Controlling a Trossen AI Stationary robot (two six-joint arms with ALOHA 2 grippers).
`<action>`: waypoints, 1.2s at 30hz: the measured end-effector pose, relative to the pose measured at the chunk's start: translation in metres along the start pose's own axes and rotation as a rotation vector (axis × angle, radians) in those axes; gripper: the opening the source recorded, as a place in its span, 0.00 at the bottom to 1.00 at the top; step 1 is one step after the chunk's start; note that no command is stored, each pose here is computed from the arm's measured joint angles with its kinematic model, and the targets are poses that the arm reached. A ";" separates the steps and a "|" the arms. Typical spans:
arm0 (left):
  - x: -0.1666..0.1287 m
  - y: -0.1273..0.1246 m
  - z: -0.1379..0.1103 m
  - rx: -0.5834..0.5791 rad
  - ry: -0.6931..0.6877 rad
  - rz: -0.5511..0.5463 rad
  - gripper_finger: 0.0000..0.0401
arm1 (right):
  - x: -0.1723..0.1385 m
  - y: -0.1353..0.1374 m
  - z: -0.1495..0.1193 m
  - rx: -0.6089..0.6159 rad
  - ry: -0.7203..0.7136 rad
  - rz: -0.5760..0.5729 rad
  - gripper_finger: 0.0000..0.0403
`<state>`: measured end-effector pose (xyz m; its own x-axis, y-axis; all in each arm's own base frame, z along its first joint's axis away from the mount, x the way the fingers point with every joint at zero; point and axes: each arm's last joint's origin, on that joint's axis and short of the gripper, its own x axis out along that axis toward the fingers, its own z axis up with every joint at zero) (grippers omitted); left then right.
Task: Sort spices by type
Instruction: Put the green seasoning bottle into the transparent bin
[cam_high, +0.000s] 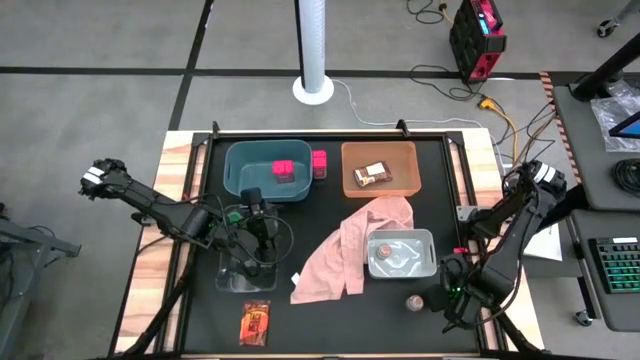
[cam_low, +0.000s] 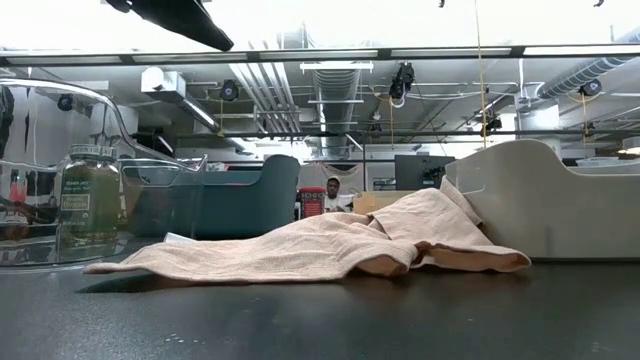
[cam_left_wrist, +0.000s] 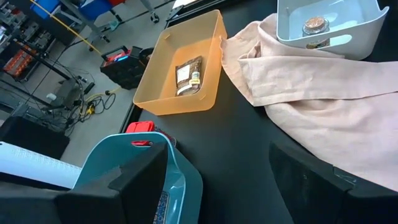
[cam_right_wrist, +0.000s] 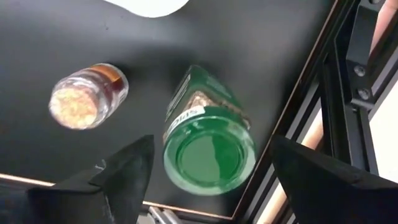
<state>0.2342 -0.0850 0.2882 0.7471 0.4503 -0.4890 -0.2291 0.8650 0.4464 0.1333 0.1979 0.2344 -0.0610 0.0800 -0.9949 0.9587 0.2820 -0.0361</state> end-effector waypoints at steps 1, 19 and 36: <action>0.000 0.000 0.000 0.000 0.000 0.000 0.66 | 0.001 0.000 0.000 0.000 -0.002 -0.003 0.76; 0.000 0.000 0.000 -0.005 -0.001 0.000 0.66 | 0.014 0.002 0.000 0.011 0.027 0.032 0.49; -0.008 0.006 0.008 -0.019 -0.023 -0.008 0.66 | -0.049 0.009 -0.015 -0.121 0.115 0.085 0.49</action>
<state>0.2318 -0.0856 0.3010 0.7631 0.4379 -0.4753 -0.2341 0.8728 0.4282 0.1405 0.2103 0.2839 -0.0192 0.2154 -0.9763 0.9220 0.3816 0.0660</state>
